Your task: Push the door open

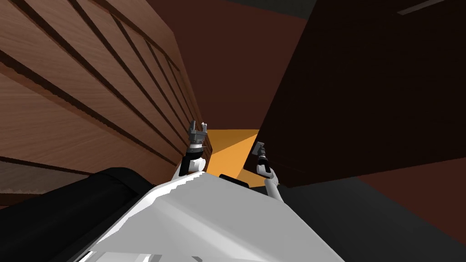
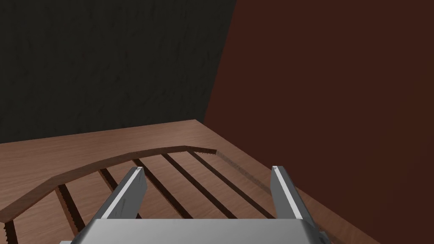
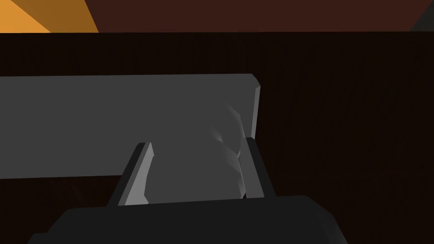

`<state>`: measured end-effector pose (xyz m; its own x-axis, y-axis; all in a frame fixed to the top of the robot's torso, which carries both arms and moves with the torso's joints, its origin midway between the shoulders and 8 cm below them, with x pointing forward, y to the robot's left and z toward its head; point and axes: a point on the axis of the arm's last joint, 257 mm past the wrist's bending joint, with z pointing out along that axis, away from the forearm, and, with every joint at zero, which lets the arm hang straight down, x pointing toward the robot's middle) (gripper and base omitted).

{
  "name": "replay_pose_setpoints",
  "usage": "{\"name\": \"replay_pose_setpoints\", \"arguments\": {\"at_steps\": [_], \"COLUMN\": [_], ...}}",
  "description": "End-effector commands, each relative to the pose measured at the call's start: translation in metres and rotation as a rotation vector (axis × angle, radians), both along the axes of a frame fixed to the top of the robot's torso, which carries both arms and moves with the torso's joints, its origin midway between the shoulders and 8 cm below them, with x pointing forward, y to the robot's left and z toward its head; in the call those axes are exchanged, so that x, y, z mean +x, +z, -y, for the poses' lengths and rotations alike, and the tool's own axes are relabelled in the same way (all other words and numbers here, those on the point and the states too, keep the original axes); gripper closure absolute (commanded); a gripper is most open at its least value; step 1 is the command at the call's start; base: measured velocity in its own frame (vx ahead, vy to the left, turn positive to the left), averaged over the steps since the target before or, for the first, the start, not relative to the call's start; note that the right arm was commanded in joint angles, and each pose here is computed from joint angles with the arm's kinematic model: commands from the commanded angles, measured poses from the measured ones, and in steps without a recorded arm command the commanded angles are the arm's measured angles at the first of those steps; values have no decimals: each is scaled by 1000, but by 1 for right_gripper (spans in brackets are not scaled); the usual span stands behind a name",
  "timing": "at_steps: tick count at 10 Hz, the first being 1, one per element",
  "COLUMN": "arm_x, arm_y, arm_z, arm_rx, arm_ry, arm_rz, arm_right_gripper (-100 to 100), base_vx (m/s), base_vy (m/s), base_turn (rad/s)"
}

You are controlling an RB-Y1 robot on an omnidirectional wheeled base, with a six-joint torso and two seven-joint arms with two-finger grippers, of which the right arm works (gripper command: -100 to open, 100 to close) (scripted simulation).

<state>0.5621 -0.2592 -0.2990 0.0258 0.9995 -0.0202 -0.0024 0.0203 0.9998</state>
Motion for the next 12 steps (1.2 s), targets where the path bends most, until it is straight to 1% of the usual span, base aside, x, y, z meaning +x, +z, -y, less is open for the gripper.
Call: {"name": "replay_pose_setpoints", "arguments": {"at_steps": [1, 3, 6, 12], "arm_x": [0, 0, -1, -5], "arm_y": [2, 3, 3, 4], "arm_z": [21, 36, 51, 93], "arm_rx": [-8, -8, -8, 0], "arm_ry": [-32, -59, -87, -171], "arm_rz": [2, 2, 2, 2], "arm_right_gripper": [100, 100, 100, 100], "base_vx": [197, 198, 157, 177], "base_vy": [93, 90, 80, 102], "base_turn": [-75, -73, -58, -82]}}
